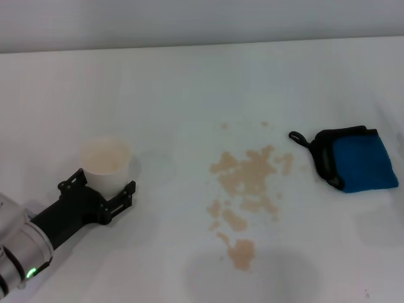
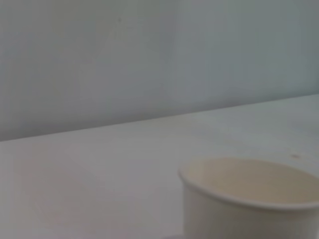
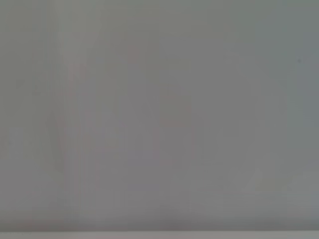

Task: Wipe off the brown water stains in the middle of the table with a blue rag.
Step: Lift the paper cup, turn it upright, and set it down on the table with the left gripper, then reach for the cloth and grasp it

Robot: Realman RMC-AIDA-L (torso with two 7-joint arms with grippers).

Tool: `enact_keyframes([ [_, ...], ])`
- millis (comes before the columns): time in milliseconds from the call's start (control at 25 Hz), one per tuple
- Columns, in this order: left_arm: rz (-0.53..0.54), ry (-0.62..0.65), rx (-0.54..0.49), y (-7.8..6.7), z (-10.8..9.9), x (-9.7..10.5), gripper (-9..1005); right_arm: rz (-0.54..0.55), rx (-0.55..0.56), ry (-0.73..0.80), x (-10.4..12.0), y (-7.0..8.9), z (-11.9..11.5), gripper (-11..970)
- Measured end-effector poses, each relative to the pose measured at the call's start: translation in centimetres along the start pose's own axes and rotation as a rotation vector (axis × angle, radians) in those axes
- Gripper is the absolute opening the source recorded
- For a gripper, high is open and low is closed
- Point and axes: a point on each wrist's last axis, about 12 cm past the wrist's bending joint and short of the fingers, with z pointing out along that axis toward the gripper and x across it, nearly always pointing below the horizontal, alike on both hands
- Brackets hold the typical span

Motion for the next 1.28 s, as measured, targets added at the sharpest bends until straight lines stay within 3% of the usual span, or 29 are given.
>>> enact_keyframes([
  [560, 0.004, 0.008, -0.004, -0.1, -0.5, 0.5, 880, 0.004, 0.003, 0.002, 0.2, 0.0, -0.5, 812],
  [1280, 0.048, -0.113, -0.073, -1.7, -5.9, 2.8, 881, -0.013, 0.008, 0.003, 0.1, -0.3, -0.7, 812],
])
